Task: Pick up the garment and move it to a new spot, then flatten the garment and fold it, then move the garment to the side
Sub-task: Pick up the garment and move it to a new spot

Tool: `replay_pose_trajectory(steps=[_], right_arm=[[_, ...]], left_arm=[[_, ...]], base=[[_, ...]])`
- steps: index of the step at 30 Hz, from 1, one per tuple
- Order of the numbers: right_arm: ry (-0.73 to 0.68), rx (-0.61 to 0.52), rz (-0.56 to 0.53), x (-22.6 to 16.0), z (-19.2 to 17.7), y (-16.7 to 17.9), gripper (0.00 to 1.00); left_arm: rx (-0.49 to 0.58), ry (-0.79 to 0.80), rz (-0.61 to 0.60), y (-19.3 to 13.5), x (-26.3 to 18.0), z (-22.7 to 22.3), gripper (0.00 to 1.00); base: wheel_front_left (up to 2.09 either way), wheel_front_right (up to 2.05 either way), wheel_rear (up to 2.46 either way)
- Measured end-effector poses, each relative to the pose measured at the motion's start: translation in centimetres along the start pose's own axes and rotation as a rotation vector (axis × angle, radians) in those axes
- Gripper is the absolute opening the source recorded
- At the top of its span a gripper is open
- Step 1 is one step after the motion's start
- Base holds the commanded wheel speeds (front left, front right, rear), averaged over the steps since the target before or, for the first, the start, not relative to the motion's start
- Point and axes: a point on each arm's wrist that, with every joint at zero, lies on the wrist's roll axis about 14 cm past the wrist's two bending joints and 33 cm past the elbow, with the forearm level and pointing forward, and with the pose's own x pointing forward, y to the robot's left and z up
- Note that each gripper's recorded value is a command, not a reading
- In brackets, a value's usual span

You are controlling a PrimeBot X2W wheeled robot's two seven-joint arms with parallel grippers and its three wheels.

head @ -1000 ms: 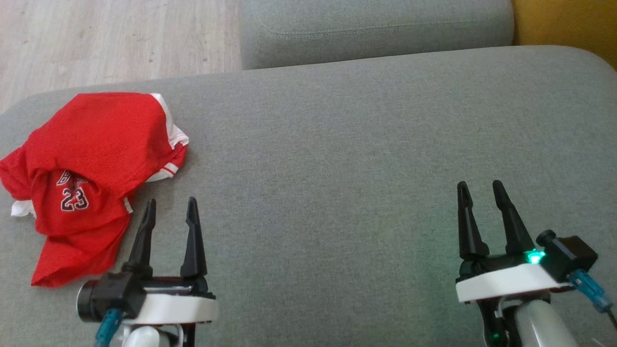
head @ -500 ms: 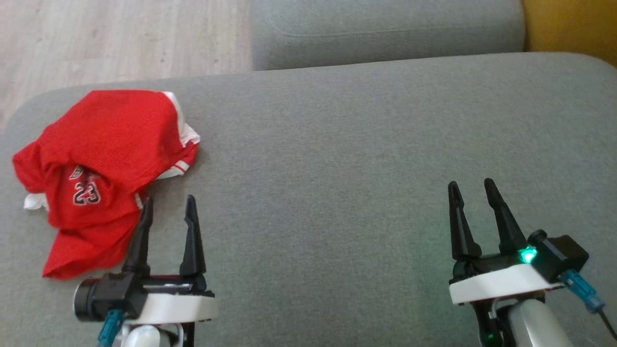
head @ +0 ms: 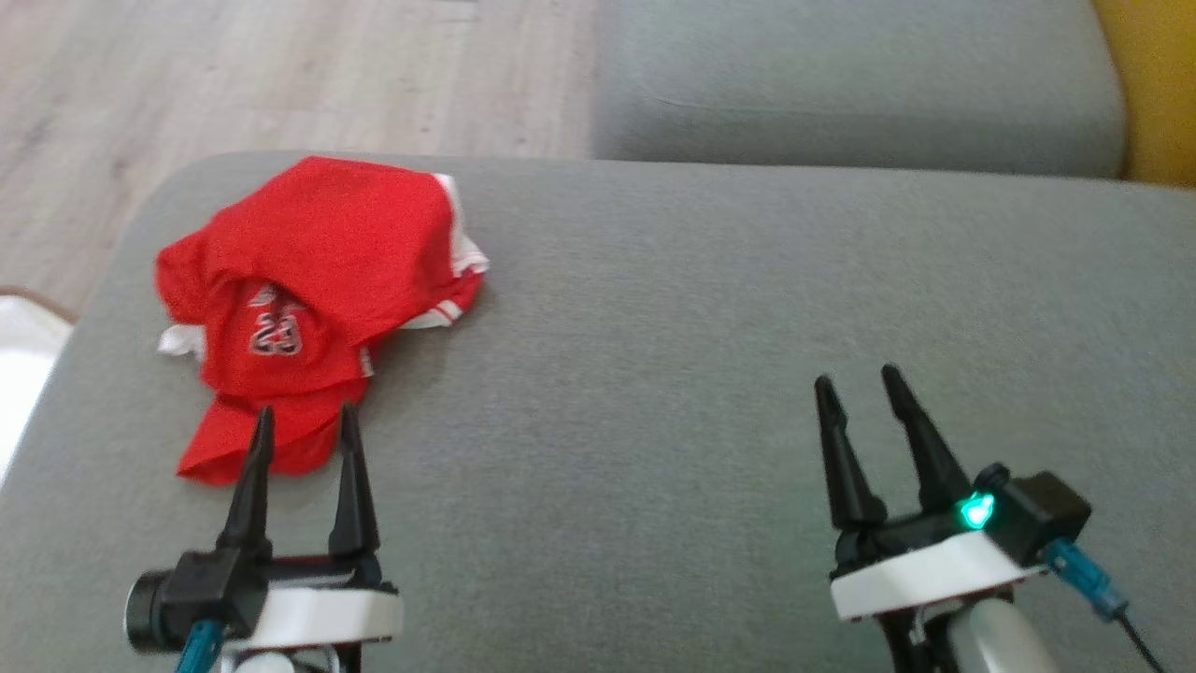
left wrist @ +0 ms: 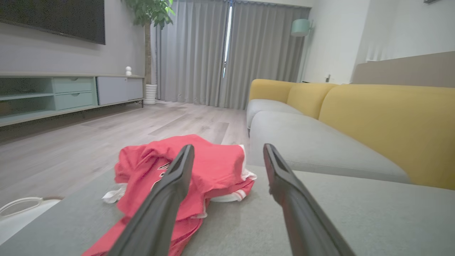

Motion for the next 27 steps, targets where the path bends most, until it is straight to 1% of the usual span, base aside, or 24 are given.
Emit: replay_pose_trajectory(steps=[8,17,22,25,27], right_arm=[[0.037,0.032,0.122,0.3,-1.2,4.1,1.0],[0.061,0.055,0.21,0.5,-1.9,7.1,1.0],[0.084,0.065,0.208,0.1,-2.7,7.1,1.0],[0.091,0.073,0.186,0.2,-3.0,6.3,1.0],[0.094,0.075,0.168,0.5,-3.2,5.6,1.0]], left_arm=[[0.01,-0.009,0.117,3.6,-2.9,0.5,1.0],[0.017,-0.023,0.174,5.4,-4.6,0.9,1.0],[0.044,-0.023,0.19,6.3,-4.5,1.1,1.0],[0.061,-0.016,0.176,6.3,-3.9,1.0,1.0],[0.092,-0.015,0.151,6.4,-2.8,1.2,1.0]], base=[[0.0,0.0,0.0],[0.0,0.0,0.0],[0.0,0.0,0.0],[0.0,0.0,0.0],[0.0,0.0,0.0]])
